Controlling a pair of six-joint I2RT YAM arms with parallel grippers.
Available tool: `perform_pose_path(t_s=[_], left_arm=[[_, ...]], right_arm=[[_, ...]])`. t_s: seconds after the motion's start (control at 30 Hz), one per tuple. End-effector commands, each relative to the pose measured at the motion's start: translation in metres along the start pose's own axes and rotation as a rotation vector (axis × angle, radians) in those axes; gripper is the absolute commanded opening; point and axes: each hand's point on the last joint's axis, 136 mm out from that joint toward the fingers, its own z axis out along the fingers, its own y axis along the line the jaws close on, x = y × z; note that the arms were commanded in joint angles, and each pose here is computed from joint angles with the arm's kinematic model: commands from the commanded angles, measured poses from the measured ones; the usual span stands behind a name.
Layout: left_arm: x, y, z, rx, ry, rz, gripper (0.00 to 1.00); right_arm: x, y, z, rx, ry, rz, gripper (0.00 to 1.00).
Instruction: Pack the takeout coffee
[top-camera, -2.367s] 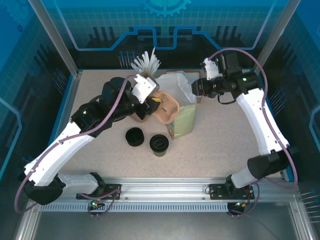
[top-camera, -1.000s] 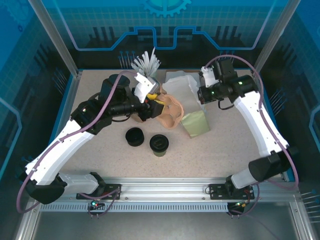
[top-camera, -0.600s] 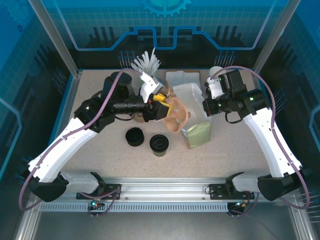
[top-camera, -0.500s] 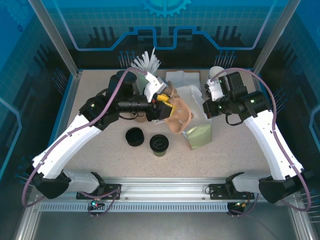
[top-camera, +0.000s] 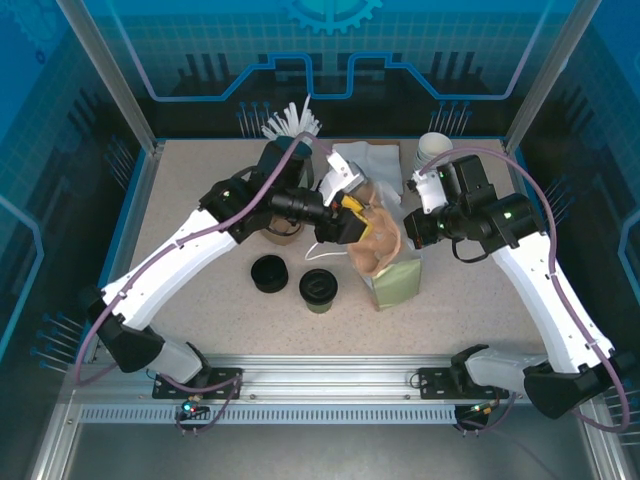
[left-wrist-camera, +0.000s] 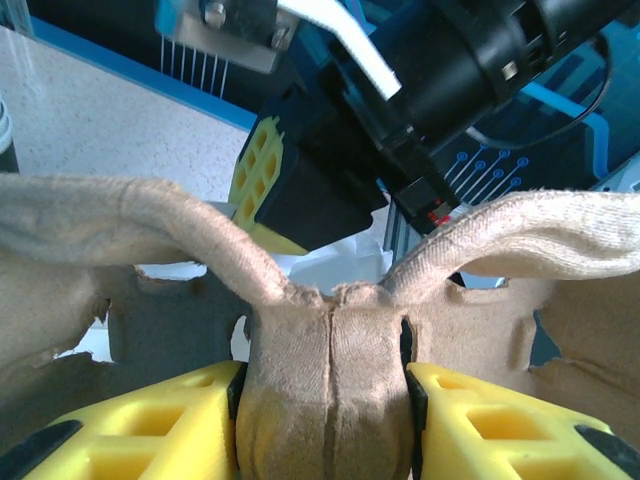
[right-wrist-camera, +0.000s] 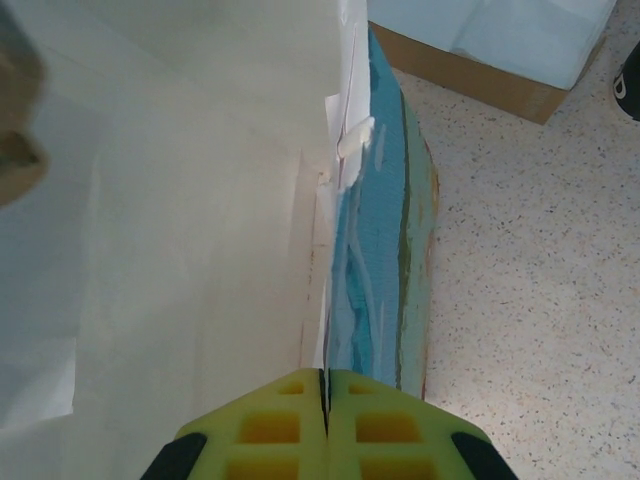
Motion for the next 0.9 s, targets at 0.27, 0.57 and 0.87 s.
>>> perform_pose_path(t_s=[0.27,0.57,0.87], left_arm=[[0.02,0.013,0.015,0.032,0.1,0.028,0.46],[0.034,0.033,0.03,0.025,0.163,0.019,0.46],[0.047,0.049,0.04,0.009,0.206,0.002,0.45]], right_arm=[[0.006,0.019,-0.008,-0.082,-0.02,-0.031,0.0],[0.01,0.028,-0.01,-0.127,-0.018,-0.042,0.0],[0.013,0.032,-0.011,-0.151,-0.025,-0.055,0.0]])
